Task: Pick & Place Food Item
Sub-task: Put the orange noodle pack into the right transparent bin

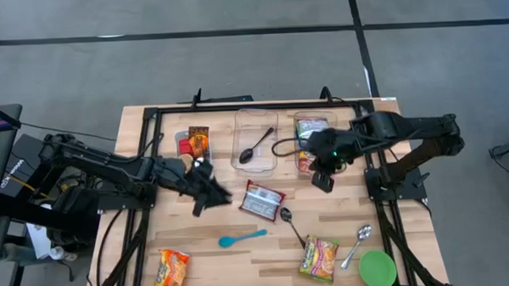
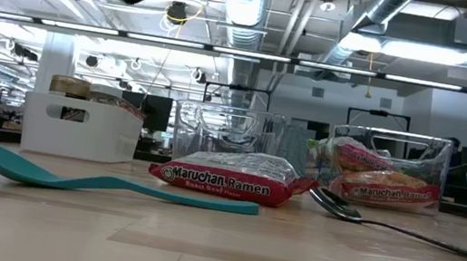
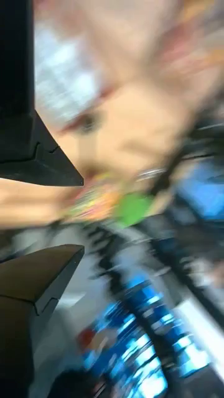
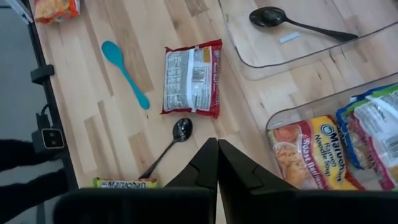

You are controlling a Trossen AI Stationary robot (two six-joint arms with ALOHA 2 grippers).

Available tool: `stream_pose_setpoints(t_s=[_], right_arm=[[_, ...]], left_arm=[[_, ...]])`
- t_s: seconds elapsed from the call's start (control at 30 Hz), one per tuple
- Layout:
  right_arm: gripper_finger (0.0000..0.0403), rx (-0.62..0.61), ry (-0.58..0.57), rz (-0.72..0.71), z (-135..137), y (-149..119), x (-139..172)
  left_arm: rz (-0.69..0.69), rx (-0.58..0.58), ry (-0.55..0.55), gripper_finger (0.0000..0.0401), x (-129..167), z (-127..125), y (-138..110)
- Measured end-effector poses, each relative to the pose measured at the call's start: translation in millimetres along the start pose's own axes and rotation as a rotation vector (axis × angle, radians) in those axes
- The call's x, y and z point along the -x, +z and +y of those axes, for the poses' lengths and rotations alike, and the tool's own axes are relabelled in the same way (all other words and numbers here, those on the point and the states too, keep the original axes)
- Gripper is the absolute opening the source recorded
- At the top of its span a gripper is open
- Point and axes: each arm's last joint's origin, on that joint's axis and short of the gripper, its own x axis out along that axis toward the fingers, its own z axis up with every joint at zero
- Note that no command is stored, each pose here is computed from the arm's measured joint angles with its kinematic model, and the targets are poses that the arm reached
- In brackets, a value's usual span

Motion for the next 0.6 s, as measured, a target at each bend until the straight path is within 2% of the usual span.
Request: stream_pose_setpoints(t_s=[0.13,0.27,0.47,0.6], right_arm=[[0.0001,-0.057,-0.034,-0.038,14.7,-8.8,2.5],[0.0001,-0.128,-0.100,-0.111,29.9,-14.8,0.2],[0.0001,-0.204,-0.192,-0.192,52.2,-17.2,-18.6],[0.0001,-0.206,-0.213,-0.177,66.6,-13.6,-43.3]], left_arm=[[0.279,0.188,-0.029,0.0159,2.3,-2.3,-23.7],[0.565,0.339,0.008,0.0159,10.6,-9.2,-52.7],[0.870,0.394,0.212,0.0159,34.0,-18.0,-95.7],[0.994,0.389,0.353,0.0159,50.4,-19.0,-113.8]])
